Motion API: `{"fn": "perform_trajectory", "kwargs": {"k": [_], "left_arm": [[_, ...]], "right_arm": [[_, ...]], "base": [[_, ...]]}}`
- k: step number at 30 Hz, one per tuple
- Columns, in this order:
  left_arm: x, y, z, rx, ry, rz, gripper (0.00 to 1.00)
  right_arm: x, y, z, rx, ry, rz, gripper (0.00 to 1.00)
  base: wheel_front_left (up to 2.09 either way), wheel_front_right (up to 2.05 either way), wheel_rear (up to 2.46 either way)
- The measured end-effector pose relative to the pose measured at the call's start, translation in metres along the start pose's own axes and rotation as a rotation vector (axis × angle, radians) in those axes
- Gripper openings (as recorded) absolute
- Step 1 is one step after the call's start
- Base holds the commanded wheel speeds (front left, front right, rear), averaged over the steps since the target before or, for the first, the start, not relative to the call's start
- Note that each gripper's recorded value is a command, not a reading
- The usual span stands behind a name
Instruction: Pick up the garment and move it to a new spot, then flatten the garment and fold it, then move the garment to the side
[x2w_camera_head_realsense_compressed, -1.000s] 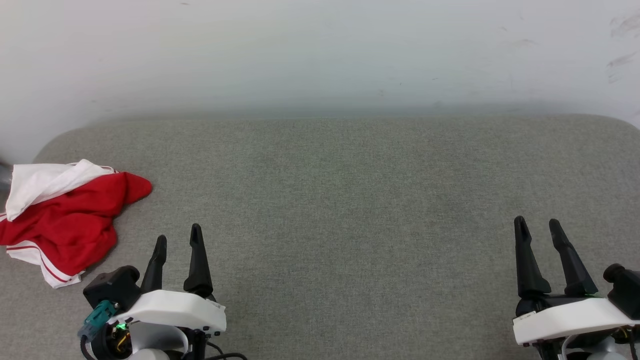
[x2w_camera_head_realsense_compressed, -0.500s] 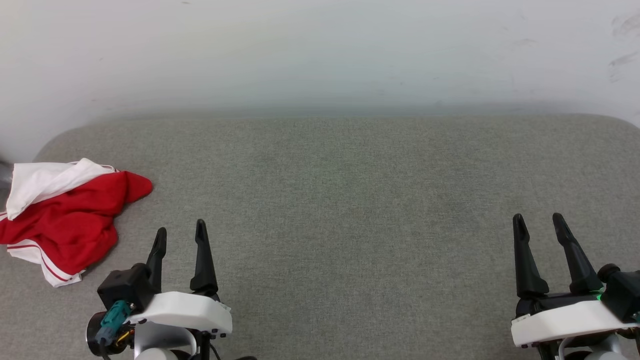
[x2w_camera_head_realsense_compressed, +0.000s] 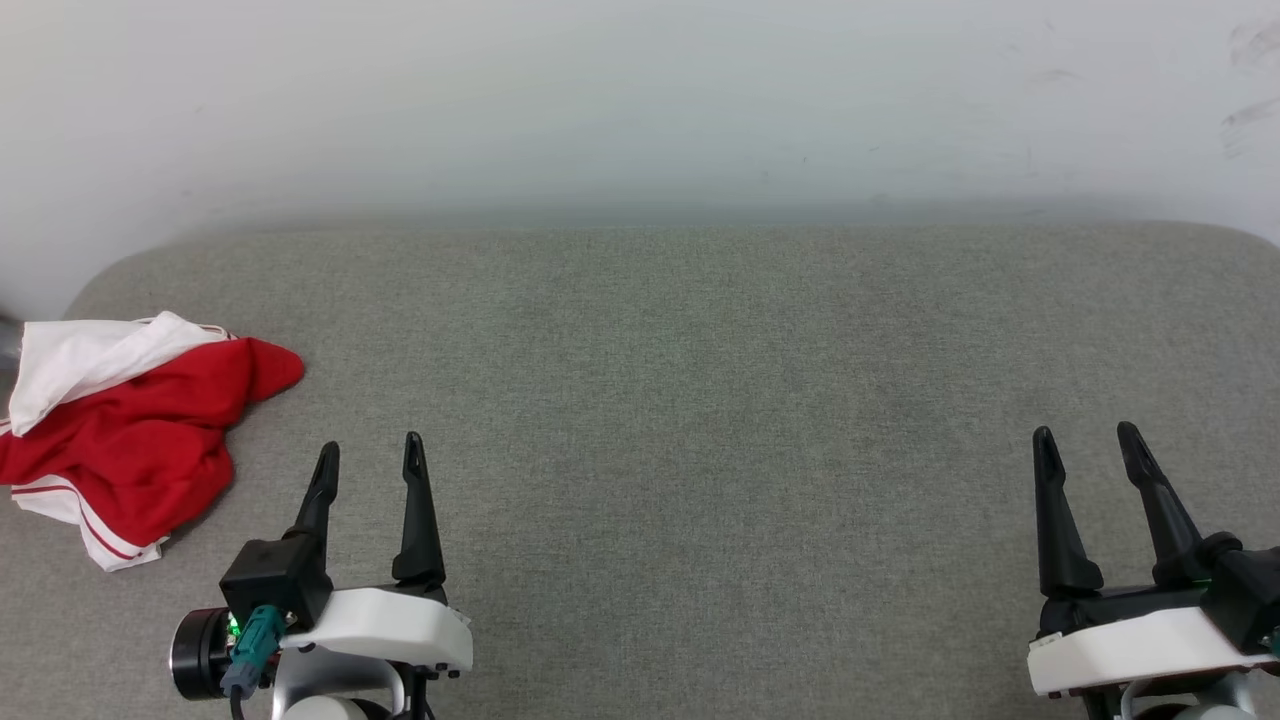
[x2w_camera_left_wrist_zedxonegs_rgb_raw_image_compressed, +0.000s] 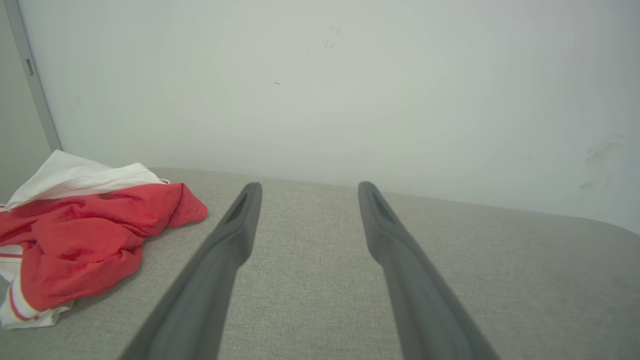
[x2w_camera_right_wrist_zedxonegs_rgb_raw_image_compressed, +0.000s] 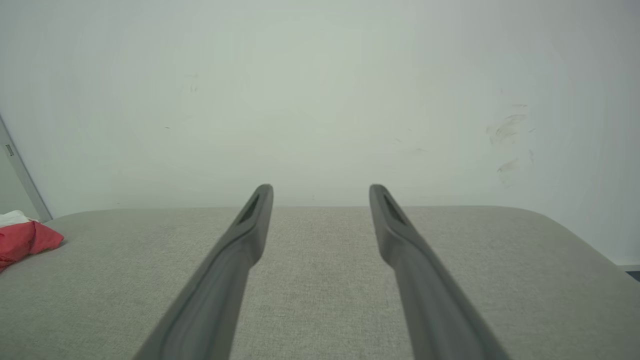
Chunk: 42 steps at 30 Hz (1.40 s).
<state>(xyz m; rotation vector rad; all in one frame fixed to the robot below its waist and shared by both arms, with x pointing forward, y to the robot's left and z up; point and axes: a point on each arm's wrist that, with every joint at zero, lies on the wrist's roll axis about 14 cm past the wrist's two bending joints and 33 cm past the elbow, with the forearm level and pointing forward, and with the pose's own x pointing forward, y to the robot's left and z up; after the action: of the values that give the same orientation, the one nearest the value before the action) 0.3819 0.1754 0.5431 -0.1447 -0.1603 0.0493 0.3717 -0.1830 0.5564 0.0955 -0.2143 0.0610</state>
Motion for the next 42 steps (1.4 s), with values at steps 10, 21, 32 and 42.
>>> {"fn": "perform_trajectory", "kwargs": {"k": [10, 21, 32, 42], "left_arm": [[-0.001, -0.004, 0.001, 0.043, -0.018, -0.022, 1.0], [-0.001, -0.002, -0.001, 0.083, -0.024, -0.034, 1.0], [-0.002, 0.0, -0.01, 0.079, -0.001, -0.043, 1.0], [-0.002, 0.0, -0.014, 0.066, 0.011, -0.04, 1.0]], "right_arm": [[-0.001, 0.005, 0.0, -0.017, -0.009, 0.017, 1.0], [0.0, 0.006, -0.001, -0.005, -0.02, 0.019, 1.0], [0.0, 0.007, -0.009, 0.024, -0.005, 0.017, 1.0], [0.0, 0.008, -0.016, 0.038, 0.015, 0.017, 1.0]], "base": [[0.0, 0.0, 0.0], [0.0, 0.0, 0.0], [0.0, 0.0, 0.0], [0.0, 0.0, 0.0]]}}
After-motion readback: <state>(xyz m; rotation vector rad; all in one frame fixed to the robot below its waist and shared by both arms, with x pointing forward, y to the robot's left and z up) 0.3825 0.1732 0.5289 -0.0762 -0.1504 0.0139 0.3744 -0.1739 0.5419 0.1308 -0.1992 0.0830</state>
